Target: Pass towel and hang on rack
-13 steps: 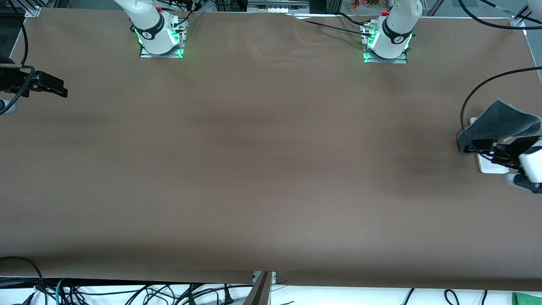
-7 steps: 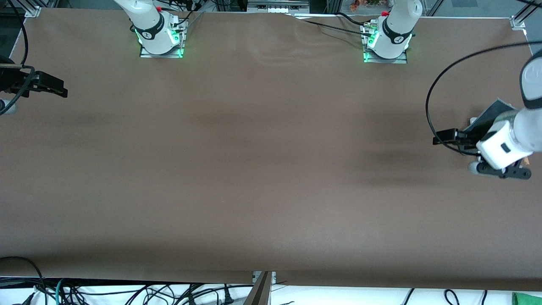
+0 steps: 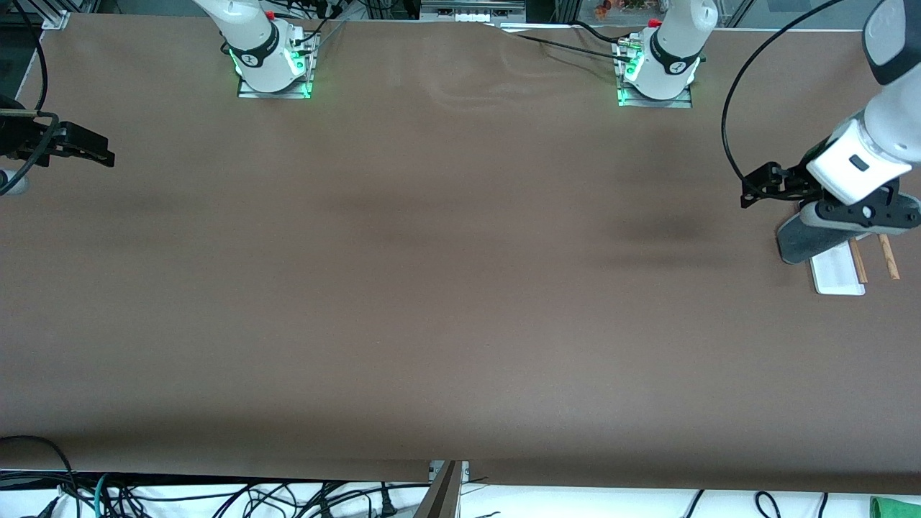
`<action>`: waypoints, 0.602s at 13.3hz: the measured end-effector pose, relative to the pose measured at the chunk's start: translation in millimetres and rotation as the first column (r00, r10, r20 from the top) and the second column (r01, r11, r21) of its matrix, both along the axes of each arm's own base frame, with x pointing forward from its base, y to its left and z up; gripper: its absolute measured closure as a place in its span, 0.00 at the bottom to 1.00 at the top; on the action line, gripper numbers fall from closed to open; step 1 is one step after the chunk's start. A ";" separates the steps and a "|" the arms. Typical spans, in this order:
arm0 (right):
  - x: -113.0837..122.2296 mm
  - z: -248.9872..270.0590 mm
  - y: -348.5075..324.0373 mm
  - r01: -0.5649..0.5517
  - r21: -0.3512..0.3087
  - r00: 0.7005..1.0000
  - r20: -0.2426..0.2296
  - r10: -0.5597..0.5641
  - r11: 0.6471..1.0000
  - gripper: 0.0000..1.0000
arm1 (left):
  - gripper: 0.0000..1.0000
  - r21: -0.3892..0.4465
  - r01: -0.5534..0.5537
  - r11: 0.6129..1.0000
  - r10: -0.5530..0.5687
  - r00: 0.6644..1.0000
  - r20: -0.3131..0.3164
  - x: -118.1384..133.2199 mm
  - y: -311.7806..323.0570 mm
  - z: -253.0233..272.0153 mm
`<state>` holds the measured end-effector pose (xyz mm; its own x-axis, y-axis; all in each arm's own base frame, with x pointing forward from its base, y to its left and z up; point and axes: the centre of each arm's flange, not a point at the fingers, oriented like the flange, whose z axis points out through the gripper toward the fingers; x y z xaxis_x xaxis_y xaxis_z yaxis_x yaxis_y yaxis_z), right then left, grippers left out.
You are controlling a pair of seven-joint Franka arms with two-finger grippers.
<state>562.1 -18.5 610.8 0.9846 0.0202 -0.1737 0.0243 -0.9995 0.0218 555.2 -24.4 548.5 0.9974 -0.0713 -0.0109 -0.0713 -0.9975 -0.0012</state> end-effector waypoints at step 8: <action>5.7 -2.7 -0.4 -0.001 0.001 1.000 0.003 0.001 1.000 0.00 | 0.00 0.006 -0.028 1.000 0.028 1.000 0.009 -6.0 -0.4 -5.3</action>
<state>567.8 -18.8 608.1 0.9852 0.0217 -0.1702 0.0256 -0.9995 0.0210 549.1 -24.8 543.2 0.9991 -0.0435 -0.0026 -0.0435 -0.9990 -0.0077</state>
